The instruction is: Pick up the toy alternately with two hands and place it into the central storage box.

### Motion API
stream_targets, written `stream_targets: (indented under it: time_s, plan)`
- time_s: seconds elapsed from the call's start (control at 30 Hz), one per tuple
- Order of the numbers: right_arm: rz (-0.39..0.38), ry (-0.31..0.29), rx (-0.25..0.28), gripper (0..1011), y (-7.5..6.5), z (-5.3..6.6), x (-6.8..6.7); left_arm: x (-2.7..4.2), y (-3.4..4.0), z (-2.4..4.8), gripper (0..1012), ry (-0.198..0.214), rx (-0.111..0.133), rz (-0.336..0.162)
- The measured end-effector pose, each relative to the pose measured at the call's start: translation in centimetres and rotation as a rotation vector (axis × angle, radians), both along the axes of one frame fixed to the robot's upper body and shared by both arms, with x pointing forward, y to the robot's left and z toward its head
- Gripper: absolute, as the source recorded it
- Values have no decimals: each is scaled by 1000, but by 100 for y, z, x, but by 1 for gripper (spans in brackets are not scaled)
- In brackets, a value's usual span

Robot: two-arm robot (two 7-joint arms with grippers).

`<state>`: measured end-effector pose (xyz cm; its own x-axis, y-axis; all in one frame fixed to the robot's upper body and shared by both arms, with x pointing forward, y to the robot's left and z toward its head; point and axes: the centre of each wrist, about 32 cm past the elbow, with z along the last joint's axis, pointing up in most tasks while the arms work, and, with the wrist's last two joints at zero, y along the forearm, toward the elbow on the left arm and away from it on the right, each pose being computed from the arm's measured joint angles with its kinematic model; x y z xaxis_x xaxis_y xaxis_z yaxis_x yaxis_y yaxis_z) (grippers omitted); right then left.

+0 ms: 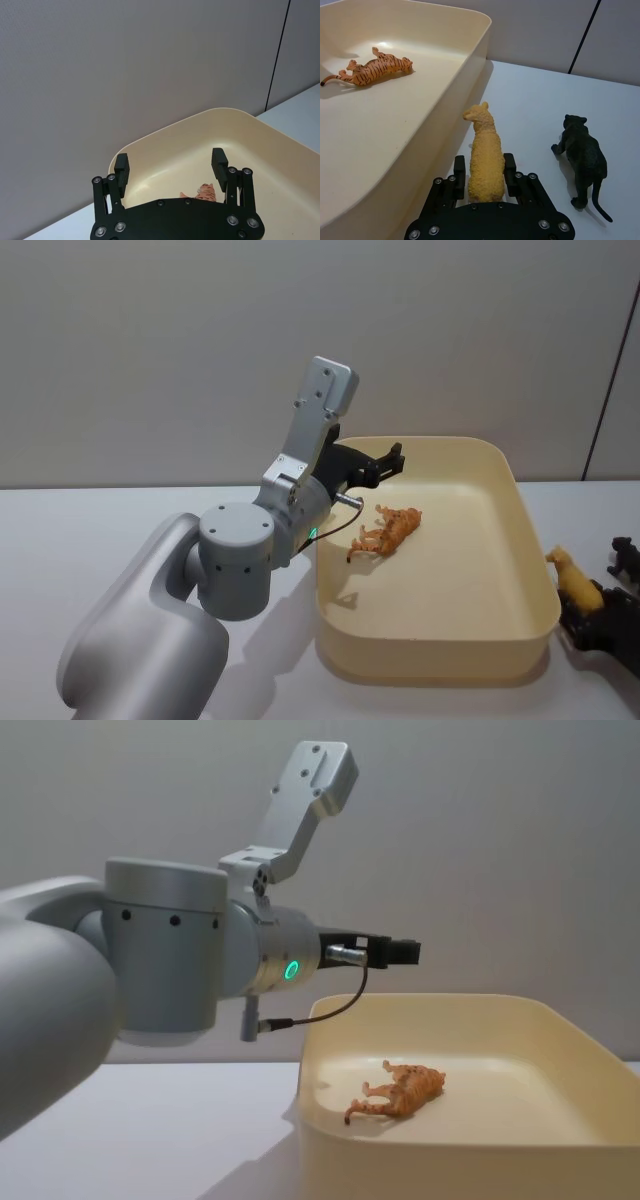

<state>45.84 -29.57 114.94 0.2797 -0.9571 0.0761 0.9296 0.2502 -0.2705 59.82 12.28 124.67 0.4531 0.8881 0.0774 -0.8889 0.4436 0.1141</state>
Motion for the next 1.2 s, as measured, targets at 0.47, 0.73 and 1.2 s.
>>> stream_targets:
  time_s: [0.47,0.73,1.2]
  plan:
    - [-25,-61,-2,352,38,67,-21,0,0,0,1001,0,0,0]
    - [-61,-151,5,352,73,203,-51,0,0,0,1001,0,0,0]
    - [-56,-258,67,352,189,575,45,0,0,0,1001,0,0,0]
